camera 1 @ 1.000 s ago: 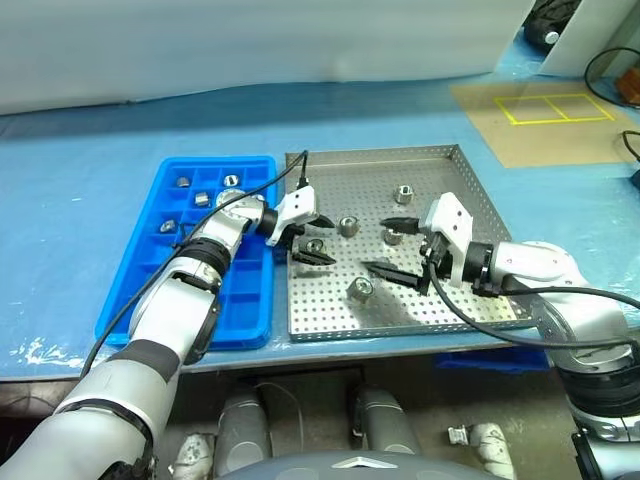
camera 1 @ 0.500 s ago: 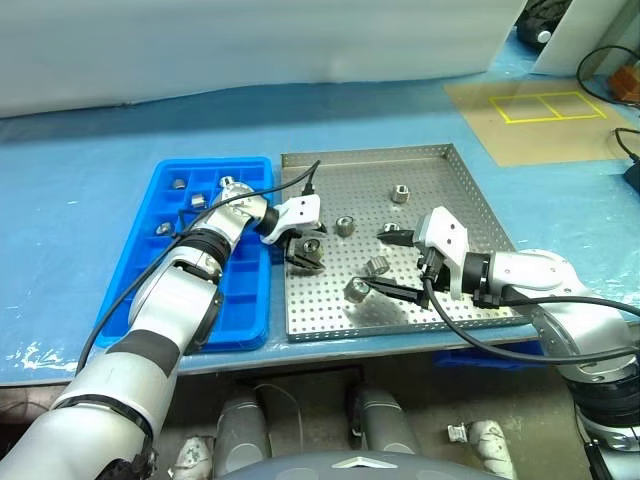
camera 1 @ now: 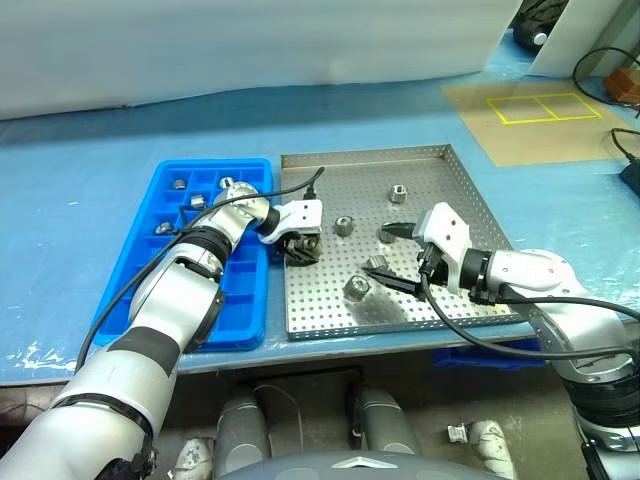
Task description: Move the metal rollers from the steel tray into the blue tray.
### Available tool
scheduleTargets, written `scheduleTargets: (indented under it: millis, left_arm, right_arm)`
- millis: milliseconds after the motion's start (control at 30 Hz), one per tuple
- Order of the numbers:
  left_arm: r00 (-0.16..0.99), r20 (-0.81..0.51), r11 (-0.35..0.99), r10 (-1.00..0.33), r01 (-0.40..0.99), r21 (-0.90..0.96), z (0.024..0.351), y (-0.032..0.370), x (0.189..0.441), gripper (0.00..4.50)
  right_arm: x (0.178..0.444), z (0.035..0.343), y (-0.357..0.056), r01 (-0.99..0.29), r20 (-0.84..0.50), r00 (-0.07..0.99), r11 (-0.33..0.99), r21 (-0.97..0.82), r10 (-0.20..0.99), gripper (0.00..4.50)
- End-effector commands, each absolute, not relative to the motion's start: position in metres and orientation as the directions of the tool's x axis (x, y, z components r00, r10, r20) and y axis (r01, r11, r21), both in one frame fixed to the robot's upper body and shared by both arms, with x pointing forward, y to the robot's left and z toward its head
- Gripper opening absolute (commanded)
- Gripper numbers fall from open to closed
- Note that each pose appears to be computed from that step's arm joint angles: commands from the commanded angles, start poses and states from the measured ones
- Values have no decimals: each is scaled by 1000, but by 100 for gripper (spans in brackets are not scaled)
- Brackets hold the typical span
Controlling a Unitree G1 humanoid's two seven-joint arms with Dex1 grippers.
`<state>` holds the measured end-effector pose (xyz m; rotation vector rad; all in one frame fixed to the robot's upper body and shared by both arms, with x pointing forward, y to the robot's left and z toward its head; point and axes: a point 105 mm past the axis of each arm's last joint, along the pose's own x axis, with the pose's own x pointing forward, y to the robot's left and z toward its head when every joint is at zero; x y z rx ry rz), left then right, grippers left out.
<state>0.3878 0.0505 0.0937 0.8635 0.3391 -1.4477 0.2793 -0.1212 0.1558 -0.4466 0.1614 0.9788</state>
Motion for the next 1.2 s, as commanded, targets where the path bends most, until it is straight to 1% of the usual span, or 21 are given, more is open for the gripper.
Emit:
scheduleTargets:
  millis: [33, 167, 200, 233, 333, 433, 500, 567, 667, 767, 833, 933, 1133, 1200]
  left_arm:
    - [159, -682, -92, -713, 944, 316, 89, 53, 389, 201]
    - [130, -582, -57, -803, 955, 293, 105, 40, 387, 201]
    - [115, -537, -51, -835, 957, 285, 113, 36, 386, 201]
    - [93, -458, -38, -884, 963, 268, 128, 29, 385, 201]
    - [36, -290, -28, -956, 977, 213, 160, 18, 382, 201]
    - [-26, -157, -55, -987, 982, 179, 190, 21, 377, 201]
    - [-34, -113, -54, -993, 982, 178, 202, 29, 374, 201]
    - [1, -91, -16, -996, 983, 182, 212, 47, 374, 201]
    - [52, -83, 37, -995, 983, 178, 218, 66, 372, 201]
    - [255, -160, 223, -953, 955, 194, 206, 138, 366, 201]
    - [314, -191, 276, -930, 940, 201, 201, 156, 360, 201]
    - [433, -210, 390, -877, 895, 217, 197, 188, 350, 201]
    - [568, -194, 527, -800, 819, 225, 193, 216, 337, 201]
    - [590, -211, 553, -779, 806, 213, 184, 222, 332, 201]
  right_arm:
    - [280, 162, -118, -821, -303, 560, 468, -328, 771, 432]
    - [281, 160, -118, -821, -307, 560, 467, -329, 769, 432]
    - [280, 160, -118, -822, -307, 559, 466, -327, 771, 432]
    - [280, 160, -118, -824, -308, 556, 464, -326, 772, 432]
    - [281, 158, -117, -829, -311, 548, 457, -321, 776, 432]
    - [283, 157, -112, -841, -309, 529, 441, -314, 790, 432]
    - [285, 157, -109, -847, -310, 517, 426, -317, 798, 432]
    - [288, 157, -107, -855, -307, 503, 414, -312, 808, 432]
    - [291, 156, -106, -862, -310, 489, 398, -313, 815, 432]
    - [296, 155, -95, -882, -305, 445, 355, -309, 842, 432]
    - [298, 154, -92, -889, -302, 430, 341, -306, 851, 432]
    - [303, 152, -85, -903, -307, 393, 302, -305, 867, 432]
    - [312, 155, -72, -922, -307, 326, 229, -312, 894, 432]
    - [314, 156, -68, -927, -311, 304, 204, -315, 901, 432]
